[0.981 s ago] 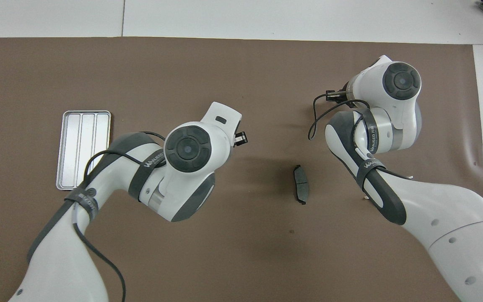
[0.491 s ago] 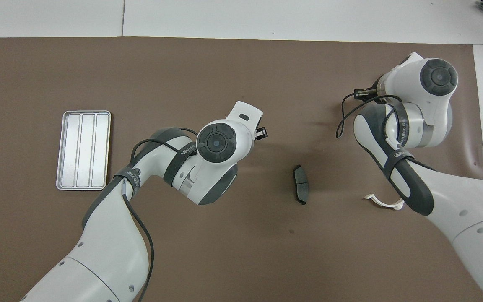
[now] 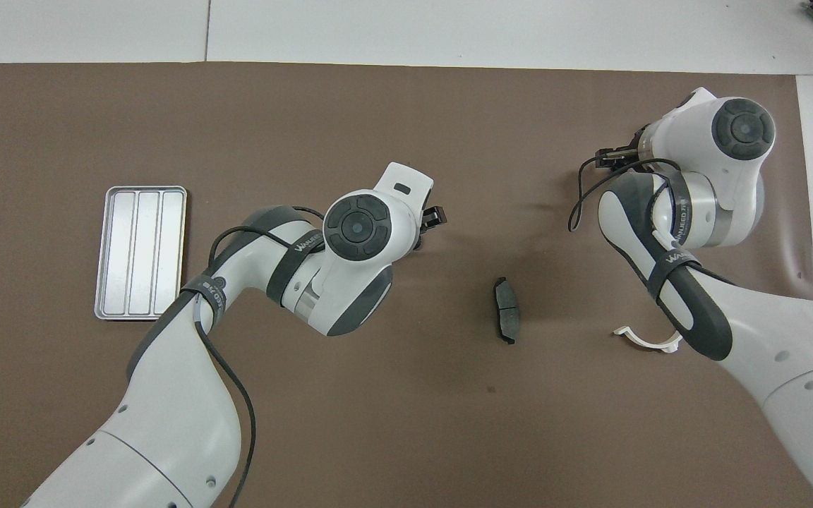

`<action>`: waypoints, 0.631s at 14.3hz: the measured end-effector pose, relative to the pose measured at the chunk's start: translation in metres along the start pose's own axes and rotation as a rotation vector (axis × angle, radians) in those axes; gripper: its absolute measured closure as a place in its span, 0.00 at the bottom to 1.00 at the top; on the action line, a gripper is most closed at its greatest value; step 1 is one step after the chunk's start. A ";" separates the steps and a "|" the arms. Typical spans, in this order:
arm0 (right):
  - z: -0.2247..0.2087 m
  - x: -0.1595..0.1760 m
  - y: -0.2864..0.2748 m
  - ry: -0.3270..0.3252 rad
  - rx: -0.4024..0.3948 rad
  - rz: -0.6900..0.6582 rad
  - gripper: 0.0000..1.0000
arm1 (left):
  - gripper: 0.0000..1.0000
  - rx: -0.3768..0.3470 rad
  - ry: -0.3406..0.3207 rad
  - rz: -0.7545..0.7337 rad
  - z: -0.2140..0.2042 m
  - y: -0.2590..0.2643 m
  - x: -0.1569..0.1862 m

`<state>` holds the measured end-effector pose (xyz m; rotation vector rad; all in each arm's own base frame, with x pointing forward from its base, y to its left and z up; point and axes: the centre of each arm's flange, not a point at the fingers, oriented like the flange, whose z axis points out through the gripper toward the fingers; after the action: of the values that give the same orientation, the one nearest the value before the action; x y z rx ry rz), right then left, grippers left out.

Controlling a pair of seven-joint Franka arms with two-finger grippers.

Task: Place bearing gear from tray to pile
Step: 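Grasp the third gear with the right gripper while the left gripper withdraws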

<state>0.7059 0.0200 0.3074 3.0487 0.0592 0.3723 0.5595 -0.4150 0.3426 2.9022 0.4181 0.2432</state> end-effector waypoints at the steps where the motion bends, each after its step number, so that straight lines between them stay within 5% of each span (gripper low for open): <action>1: -0.001 0.000 -0.007 0.002 0.004 -0.005 0.19 | 0.00 0.002 0.014 -0.019 -0.019 -0.008 0.017; 5: -0.016 0.009 -0.070 0.039 0.033 0.032 0.14 | 0.00 0.070 0.035 0.025 -0.103 -0.074 0.082; 9: -0.042 -0.003 -0.202 0.067 0.095 0.045 0.14 | 0.00 0.151 -0.038 0.204 -0.141 -0.140 0.115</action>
<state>0.6868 0.2241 0.3320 3.1351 0.0117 0.4893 0.6047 -0.2250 0.4635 3.0941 0.1394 0.1931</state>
